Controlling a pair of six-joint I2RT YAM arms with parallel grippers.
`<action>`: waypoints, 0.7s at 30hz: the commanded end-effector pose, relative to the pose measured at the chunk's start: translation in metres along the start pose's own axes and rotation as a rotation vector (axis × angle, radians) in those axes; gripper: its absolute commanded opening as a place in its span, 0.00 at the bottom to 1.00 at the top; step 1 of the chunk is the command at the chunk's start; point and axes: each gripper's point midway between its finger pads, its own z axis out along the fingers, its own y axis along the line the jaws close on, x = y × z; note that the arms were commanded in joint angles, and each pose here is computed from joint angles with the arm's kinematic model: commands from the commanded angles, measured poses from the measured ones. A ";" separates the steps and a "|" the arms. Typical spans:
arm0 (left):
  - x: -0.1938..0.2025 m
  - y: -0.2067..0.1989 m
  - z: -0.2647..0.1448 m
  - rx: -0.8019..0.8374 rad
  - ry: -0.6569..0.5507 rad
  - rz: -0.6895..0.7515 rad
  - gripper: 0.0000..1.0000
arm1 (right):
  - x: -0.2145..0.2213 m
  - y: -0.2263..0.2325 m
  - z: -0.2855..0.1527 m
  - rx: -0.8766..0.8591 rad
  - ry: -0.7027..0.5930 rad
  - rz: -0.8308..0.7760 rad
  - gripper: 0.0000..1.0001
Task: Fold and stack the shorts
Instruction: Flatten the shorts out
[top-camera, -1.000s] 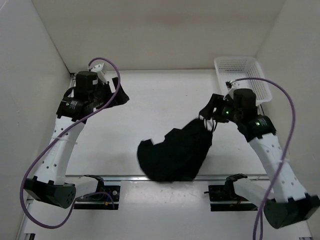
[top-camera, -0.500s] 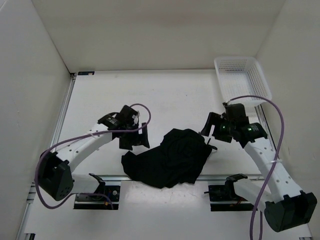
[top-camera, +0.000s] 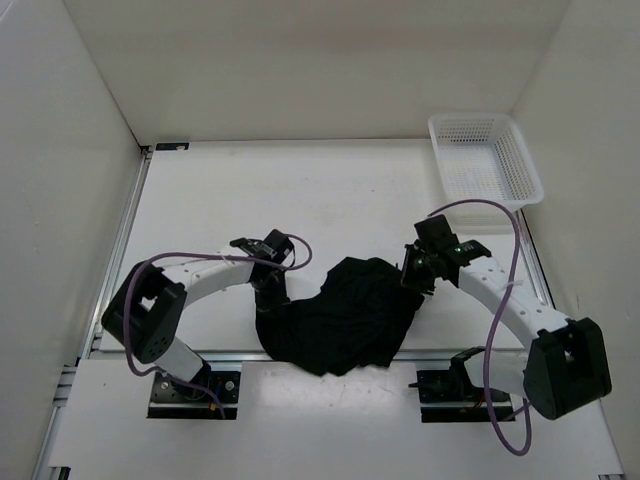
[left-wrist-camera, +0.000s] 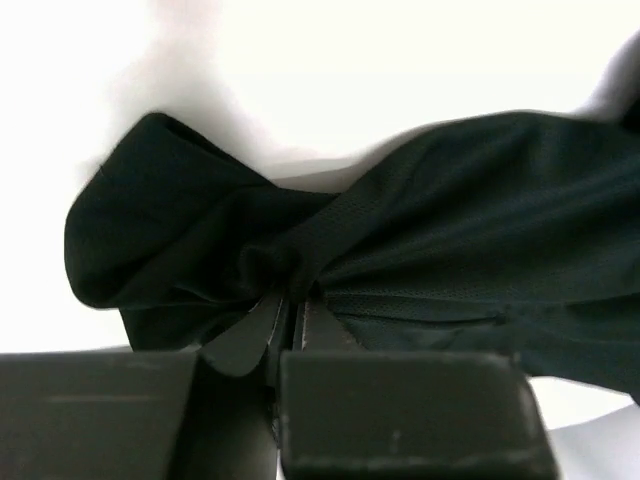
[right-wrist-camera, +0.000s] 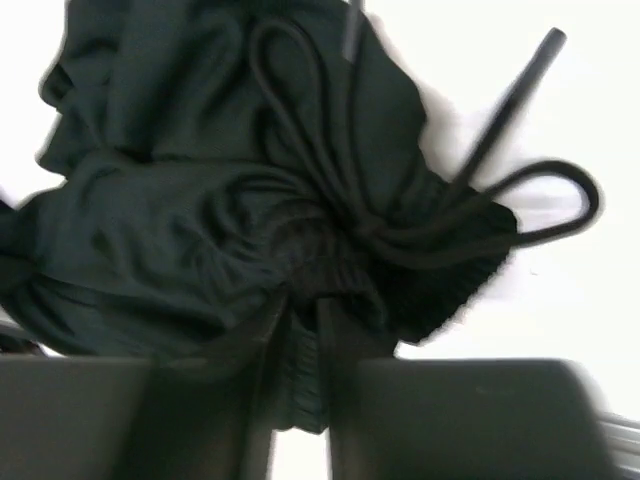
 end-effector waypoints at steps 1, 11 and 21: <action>-0.040 -0.013 -0.001 0.021 -0.072 0.062 0.10 | -0.050 0.033 -0.006 -0.066 -0.139 -0.041 0.09; -0.167 -0.029 -0.161 0.067 -0.406 0.014 0.10 | -0.209 0.131 -0.131 -0.196 -0.501 -0.197 0.00; -0.179 -0.007 -0.355 0.245 -0.877 -0.063 0.10 | -0.232 0.175 -0.312 -0.384 -0.886 -0.347 0.00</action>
